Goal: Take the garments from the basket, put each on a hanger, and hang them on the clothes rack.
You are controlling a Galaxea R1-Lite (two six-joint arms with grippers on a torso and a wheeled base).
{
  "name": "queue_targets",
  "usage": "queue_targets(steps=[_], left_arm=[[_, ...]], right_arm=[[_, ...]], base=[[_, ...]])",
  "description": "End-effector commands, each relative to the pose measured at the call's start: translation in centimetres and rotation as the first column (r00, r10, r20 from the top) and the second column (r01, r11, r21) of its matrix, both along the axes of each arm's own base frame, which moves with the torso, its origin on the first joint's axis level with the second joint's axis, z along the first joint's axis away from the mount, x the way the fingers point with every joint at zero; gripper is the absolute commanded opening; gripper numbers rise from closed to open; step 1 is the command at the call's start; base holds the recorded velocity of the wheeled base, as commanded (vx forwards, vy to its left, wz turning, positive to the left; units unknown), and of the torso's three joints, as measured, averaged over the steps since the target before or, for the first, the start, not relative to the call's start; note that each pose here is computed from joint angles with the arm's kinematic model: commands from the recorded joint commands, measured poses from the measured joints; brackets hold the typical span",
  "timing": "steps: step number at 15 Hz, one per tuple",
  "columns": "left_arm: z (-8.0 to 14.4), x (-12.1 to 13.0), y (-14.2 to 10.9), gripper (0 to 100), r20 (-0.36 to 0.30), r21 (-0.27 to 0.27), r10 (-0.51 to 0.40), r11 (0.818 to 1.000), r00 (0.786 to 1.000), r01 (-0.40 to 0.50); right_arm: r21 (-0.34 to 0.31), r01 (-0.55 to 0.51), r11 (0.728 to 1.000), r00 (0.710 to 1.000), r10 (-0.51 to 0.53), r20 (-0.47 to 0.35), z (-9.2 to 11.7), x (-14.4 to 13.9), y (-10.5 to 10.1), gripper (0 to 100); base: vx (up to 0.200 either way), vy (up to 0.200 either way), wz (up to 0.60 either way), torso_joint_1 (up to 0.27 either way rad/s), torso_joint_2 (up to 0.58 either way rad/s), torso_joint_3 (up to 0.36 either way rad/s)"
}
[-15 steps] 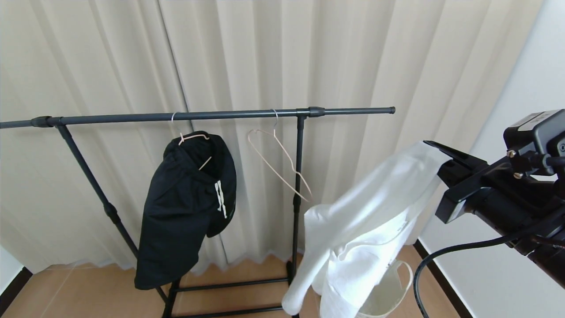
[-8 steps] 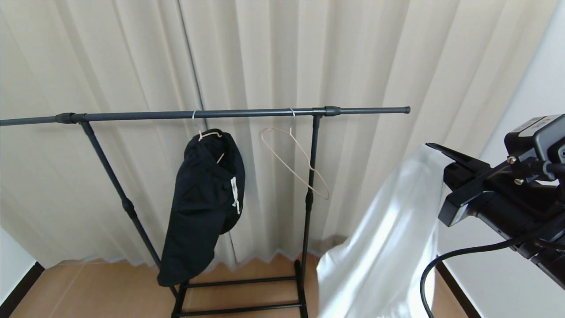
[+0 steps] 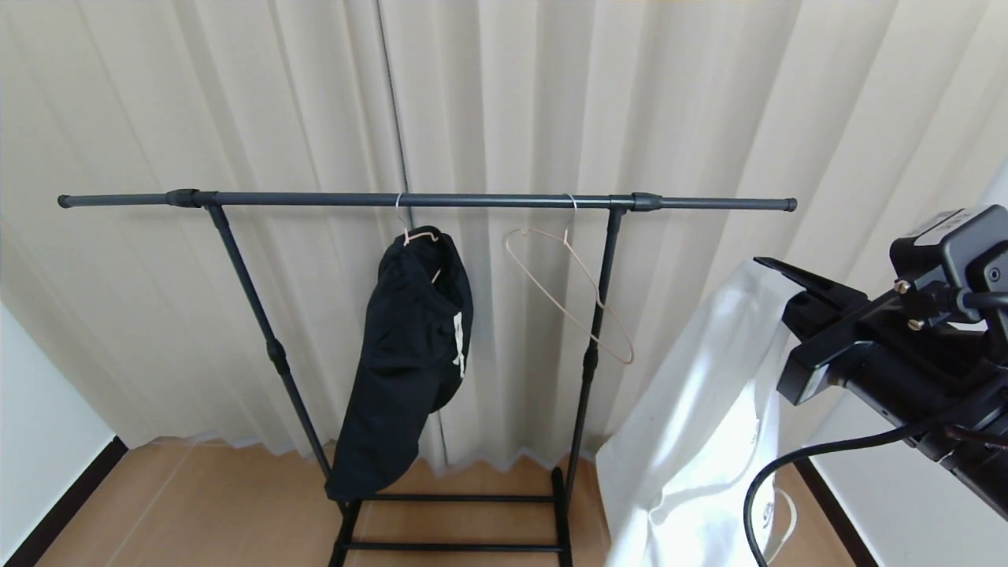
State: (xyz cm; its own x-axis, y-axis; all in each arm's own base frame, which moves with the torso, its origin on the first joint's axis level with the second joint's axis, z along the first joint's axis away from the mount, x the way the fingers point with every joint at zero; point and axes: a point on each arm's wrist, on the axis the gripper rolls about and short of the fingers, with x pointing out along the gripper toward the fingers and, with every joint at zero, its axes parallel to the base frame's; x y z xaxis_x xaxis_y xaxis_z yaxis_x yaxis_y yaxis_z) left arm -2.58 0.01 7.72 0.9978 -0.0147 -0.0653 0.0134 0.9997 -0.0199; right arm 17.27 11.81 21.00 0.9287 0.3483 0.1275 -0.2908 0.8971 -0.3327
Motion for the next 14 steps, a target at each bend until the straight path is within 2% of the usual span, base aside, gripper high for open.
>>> queue_targets(steps=[1,3,4,5,7,9,10,12,14], left_arm=[[0.4,0.2,0.0,100,-0.028,0.004,-0.007,1.0,1.0,0.007],[2.6,1.8,-0.1,100,-0.165,-0.004,-0.034,0.999,0.986,0.034],[3.5,2.5,-0.1,100,-0.208,-0.011,-0.048,0.999,0.977,0.046],[5.8,4.7,-0.3,100,-0.289,-0.039,-0.107,0.994,0.951,0.099],[8.6,8.5,-0.5,100,-0.375,-0.095,-0.157,0.987,0.914,0.131],[10.2,11.8,-1.9,100,-0.433,-0.185,-0.26,0.963,0.863,0.198],[10.6,13.1,-3.0,100,-0.461,-0.235,-0.317,0.944,0.829,0.231],[10.7,14.8,-4.6,100,-0.504,-0.245,-0.381,0.924,0.775,0.295],[10.6,16.7,-6.7,100,-0.539,-0.246,-0.437,0.899,0.72,0.362]], right_arm=[[-0.004,-0.002,1.0,1.0,0.002,-0.005,-0.2,0.1,0.1,0],[-0.014,-0.013,1.0,1.0,0.013,-0.017,-0.3,0.4,0.5,0],[-0.022,-0.017,1.0,0.999,0.016,-0.029,-0.5,0.9,0.9,0],[-0.029,-0.032,0.999,0.998,0.03,-0.051,-1.0,2.2,2.3,0],[-0.014,-0.034,0.999,0.998,0.033,-0.055,-0.9,4.8,4.3,0],[0.006,-0.037,0.999,0.998,0.037,-0.045,-0.8,7.0,6.0,0],[0.037,-0.05,0.998,0.996,0.053,-0.068,-1.2,7.4,6.7,0],[0.077,-0.062,0.995,0.992,0.07,-0.101,-1.9,8.2,8.1,0],[0.086,-0.062,0.994,0.991,0.072,-0.111,-2.4,8.9,8.6,0]], base=[[0.0,0.0,0.0,0.0,0.0,0.0],[0.0,0.0,0.0,0.0,0.0,0.0],[0.0,0.0,0.0,0.0,0.0,0.0],[0.0,0.0,0.0,0.0,0.0,0.0],[0.0,0.0,0.0,0.0,0.0,0.0],[0.0,0.0,0.0,0.0,0.0,0.0],[0.0,0.0,0.0,0.0,0.0,0.0],[0.0,0.0,0.0,0.0,0.0,0.0],[0.0,0.0,0.0,0.0,0.0,0.0]])
